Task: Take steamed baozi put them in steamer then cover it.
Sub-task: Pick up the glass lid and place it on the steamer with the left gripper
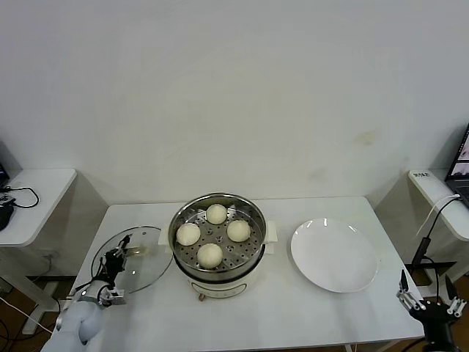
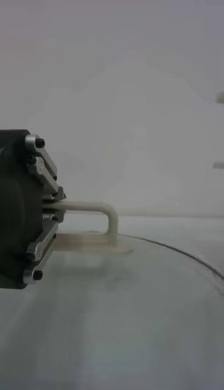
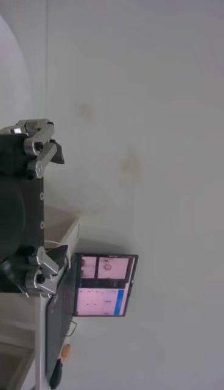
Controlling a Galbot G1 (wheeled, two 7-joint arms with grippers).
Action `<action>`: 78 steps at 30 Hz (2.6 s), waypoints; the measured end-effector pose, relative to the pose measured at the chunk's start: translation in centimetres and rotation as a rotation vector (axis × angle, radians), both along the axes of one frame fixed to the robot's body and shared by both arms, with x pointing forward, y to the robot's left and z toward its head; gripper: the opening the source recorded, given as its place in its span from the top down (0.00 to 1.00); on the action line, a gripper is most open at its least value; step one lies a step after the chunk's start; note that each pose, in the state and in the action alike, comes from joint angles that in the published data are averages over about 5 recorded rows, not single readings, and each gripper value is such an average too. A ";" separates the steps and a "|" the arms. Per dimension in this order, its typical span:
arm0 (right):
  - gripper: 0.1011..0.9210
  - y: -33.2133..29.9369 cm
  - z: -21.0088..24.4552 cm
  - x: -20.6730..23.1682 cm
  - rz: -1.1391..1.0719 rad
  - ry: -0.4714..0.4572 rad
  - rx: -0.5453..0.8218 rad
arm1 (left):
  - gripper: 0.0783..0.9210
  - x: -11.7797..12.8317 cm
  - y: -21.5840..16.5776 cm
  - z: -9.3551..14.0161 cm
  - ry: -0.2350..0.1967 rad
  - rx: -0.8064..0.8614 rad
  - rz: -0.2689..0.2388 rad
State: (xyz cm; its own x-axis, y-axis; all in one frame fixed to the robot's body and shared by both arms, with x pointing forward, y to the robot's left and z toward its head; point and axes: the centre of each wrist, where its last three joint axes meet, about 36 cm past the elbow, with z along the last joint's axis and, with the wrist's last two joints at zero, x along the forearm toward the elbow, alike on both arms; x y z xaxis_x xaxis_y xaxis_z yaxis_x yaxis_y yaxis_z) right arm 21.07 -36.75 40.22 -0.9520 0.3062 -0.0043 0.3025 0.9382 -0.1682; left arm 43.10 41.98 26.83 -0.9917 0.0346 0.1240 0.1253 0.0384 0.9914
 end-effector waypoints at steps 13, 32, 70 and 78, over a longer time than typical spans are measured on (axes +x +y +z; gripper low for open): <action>0.12 0.6 -0.8 1.3 0.050 0.007 0.004 | 0.92 -3.4 1.9 5.8 -0.067 0.055 0.095; 0.12 2.0 -1.4 2.8 0.134 0.008 -0.011 | 0.92 -6.0 -1.1 20.4 -0.169 0.044 0.096; 0.12 7.8 -3.7 5.4 0.277 0.050 -0.049 | 0.92 -1.5 -25.6 20.2 -0.098 -0.039 -0.039; 0.12 8.1 -3.9 5.4 0.284 0.055 -0.049 | 0.92 -1.6 -28.7 19.3 -0.082 -0.052 -0.063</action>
State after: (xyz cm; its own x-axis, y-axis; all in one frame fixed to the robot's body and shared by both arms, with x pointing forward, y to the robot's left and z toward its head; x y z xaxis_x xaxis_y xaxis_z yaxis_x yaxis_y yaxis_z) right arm 26.48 -28.67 36.30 -0.9988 0.0279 0.0414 0.0180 0.9744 -0.2239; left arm 41.53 13.24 46.17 -0.9941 0.1012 0.0393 0.0480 0.0851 0.9952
